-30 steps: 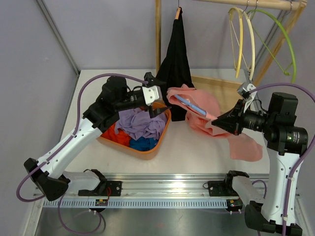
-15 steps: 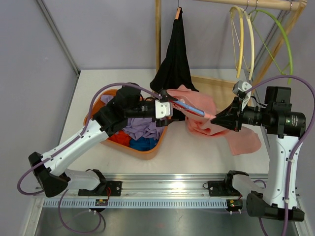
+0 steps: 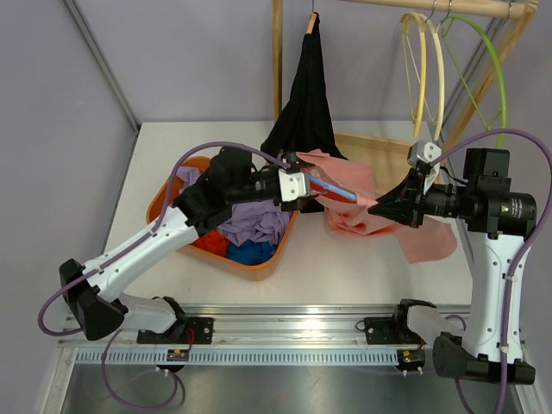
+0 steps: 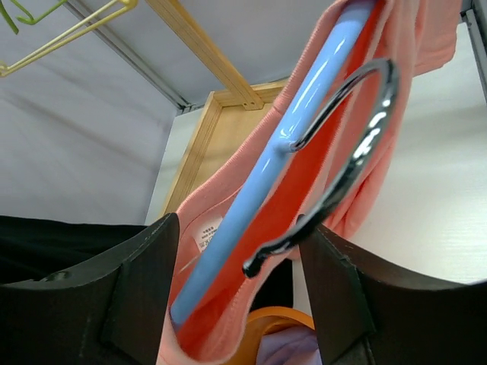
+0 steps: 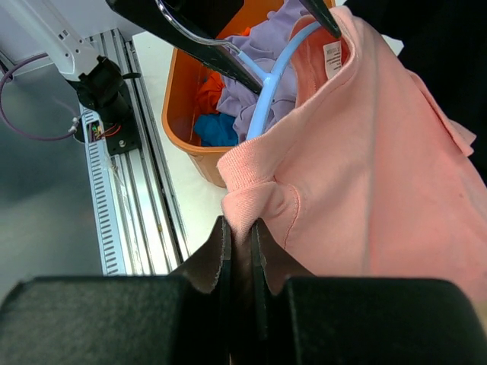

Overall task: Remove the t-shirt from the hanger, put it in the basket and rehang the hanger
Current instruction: Remove the tshirt from the hanger

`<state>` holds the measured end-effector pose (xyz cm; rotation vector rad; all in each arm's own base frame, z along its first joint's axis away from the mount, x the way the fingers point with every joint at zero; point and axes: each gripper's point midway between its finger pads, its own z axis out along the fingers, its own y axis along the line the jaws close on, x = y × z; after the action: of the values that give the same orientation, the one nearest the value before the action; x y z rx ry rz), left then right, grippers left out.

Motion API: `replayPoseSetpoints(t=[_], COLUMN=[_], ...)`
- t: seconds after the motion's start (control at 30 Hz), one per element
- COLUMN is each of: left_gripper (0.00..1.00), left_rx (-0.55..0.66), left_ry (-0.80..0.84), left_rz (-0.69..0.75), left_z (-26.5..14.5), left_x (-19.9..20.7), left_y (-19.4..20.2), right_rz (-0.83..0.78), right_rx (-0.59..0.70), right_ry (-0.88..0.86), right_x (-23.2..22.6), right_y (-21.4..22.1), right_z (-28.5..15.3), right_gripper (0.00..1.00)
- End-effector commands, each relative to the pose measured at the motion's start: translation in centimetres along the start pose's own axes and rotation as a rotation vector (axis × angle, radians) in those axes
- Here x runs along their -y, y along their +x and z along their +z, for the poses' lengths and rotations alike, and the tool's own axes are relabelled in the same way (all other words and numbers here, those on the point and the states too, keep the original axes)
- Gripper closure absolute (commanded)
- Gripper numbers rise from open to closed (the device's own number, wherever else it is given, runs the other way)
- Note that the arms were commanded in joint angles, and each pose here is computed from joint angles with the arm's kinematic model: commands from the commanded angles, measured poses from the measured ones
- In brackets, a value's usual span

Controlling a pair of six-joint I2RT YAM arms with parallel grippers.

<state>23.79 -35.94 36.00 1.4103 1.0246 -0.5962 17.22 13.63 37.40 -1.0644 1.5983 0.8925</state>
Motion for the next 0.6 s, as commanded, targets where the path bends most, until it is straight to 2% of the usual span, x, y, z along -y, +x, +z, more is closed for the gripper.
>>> replayPoseSetpoints(t=[0.0,0.1,0.47,0.53,0.57], left_gripper=[0.34,0.37,0.78,0.94,1.0], left_rx=[0.059,0.031,-0.009,-0.016,-0.02], left_ry=[-0.045,0.006,0.027,0.033,0.036], left_rz=[0.075,0.08,0.092,0.088,0.081], left_z=[0.5,1.1,1.9,1.6,1.6], left_x=[-1.6,-1.0,-0.9,-0.7,-0.6], left_y=[-1.7,-0.8,0.4,0.5,0.6], right_rz=[0.132,0.131,0.135,0.154,0.228], right_rx=[0.043,0.046,0.029,0.032,0.029], right_ry=[-0.128,-0.134,-0.133,-0.121,-0.112], right_x=[-5.5,-5.5,-5.5,-4.9,-4.8], right_y=[-0.8,-0.9,-0.4,-0.7,-0.6], right_z=[-0.5,-0.5,-0.3,-0.3,-0.2], right_gripper=[1.0,1.0,1.0,1.0,1.0])
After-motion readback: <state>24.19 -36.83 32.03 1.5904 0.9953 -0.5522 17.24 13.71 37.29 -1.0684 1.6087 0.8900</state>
